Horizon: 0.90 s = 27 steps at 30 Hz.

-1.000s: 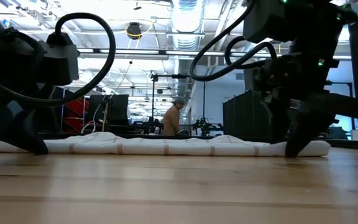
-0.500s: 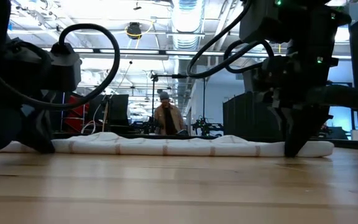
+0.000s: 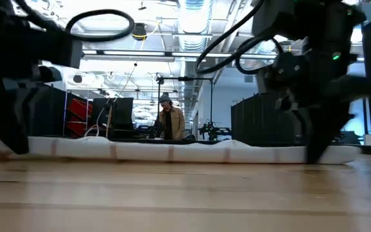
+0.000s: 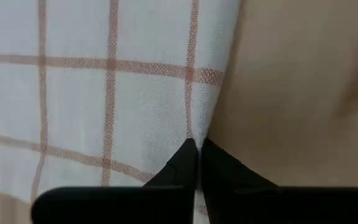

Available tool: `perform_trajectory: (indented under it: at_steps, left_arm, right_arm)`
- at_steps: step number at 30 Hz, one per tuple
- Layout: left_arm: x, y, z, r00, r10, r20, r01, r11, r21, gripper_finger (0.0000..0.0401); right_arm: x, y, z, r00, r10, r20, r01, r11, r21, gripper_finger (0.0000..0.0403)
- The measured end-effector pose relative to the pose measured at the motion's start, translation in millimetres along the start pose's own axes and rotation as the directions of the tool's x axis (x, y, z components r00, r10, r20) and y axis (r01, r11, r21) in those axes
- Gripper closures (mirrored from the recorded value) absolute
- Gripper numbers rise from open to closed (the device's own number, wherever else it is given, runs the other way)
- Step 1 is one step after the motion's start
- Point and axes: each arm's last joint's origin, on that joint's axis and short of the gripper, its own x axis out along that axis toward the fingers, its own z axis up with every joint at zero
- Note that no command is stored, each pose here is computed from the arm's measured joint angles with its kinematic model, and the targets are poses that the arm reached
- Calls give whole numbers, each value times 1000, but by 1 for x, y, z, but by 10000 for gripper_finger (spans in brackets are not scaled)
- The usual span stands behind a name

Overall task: Roll towel
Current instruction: Fold the white checkered towel

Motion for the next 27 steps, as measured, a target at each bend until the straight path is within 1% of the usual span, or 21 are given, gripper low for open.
perform_trajectory:
  at_steps: [4,7,11,15,18,20,22,24,27]
  left_arm:
    - [-9,1,2,997,-73,-4,73,997,-18,401]
    - [-14,2,1,993,-115,-14,114,993,-31,401]
    - [-27,5,3,980,-200,-10,199,979,-49,401]
    - [-43,13,3,964,-267,5,267,962,-62,401]
    - [-56,25,7,941,-337,18,338,939,-67,401]
    - [-58,35,10,925,-381,15,381,922,-68,401]
    - [-55,44,11,901,-433,12,433,898,-72,401]
    - [-48,53,12,867,-498,9,497,864,-83,401]
    - [-37,67,12,838,-546,-3,544,834,-93,401]
  right_arm:
    - [-14,7,-6,994,112,-10,-112,994,19,403]
    - [-29,9,-7,983,182,15,-182,983,21,403]
    - [-41,10,-10,961,277,12,-277,960,49,403]
    - [-51,10,-11,934,356,18,-357,933,54,403]
    - [-58,8,-11,918,396,25,-397,916,56,403]
    - [-60,3,-10,909,417,24,-417,906,67,403]
    - [-59,-3,-8,904,428,23,-428,900,80,403]
    - [-58,-9,-6,897,441,24,-441,893,84,403]
    - [-57,-19,-3,887,460,30,-461,882,94,403]
